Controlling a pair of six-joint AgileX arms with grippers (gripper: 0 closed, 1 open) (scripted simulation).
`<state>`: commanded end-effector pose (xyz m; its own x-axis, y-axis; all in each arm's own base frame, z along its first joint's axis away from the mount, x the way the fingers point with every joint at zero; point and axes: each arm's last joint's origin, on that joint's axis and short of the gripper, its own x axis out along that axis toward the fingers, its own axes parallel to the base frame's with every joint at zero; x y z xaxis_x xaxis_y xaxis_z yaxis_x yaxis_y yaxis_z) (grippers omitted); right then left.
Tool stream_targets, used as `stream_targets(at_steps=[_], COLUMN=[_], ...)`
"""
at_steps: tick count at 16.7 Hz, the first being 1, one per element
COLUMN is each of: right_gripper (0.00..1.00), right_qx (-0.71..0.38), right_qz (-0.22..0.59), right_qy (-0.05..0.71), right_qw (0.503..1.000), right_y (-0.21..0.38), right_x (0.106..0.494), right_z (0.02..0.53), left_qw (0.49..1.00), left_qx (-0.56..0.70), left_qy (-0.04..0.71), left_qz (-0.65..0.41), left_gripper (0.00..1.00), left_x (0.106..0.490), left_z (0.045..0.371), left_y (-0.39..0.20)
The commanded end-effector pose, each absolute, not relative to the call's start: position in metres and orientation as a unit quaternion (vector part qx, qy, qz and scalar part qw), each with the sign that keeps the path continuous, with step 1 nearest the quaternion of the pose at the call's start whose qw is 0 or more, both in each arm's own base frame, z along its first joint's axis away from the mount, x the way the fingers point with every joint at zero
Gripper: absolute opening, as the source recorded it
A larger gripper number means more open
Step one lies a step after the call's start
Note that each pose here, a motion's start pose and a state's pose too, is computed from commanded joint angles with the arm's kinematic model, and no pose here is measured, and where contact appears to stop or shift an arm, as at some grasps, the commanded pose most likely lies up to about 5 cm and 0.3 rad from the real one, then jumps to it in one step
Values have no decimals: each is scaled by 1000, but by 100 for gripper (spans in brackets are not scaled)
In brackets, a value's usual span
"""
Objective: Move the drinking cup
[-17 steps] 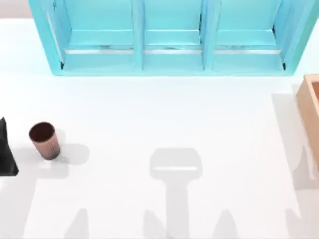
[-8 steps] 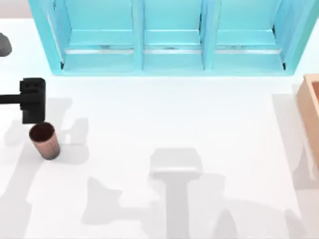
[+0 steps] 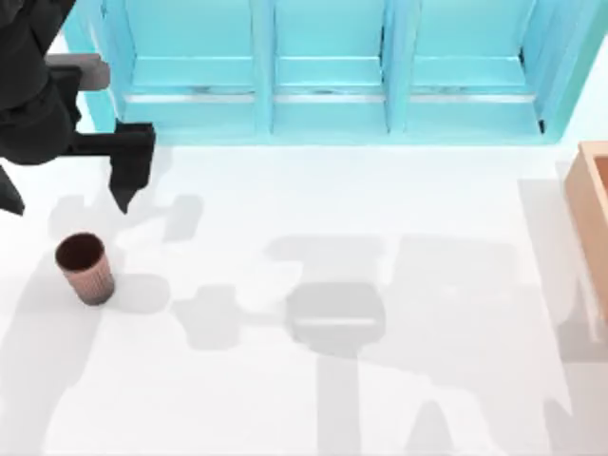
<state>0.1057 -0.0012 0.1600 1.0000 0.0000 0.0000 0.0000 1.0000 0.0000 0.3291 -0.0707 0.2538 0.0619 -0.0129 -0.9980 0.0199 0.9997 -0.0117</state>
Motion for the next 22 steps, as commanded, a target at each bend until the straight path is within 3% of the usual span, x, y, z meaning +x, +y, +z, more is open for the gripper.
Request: stream_targets(at_steps=[10, 18, 22], right_gripper=[100, 100, 100], right_qx=[0, 0, 0], right_qz=[0, 0, 0], right_qy=[0, 0, 0], right_qw=[1000, 1000, 1000], right_y=[-1, -1, -1], right_x=[106, 106, 106], right_z=[160, 160, 160], left_qw=[706, 709, 706], left_qx=[6, 6, 7], left_qy=[708, 705, 708], left_qz=[-7, -8, -7], left_gripper=[100, 100, 100], left_x=[345, 346, 345], left_z=[243, 157, 148], left_y=[-77, -79, -79])
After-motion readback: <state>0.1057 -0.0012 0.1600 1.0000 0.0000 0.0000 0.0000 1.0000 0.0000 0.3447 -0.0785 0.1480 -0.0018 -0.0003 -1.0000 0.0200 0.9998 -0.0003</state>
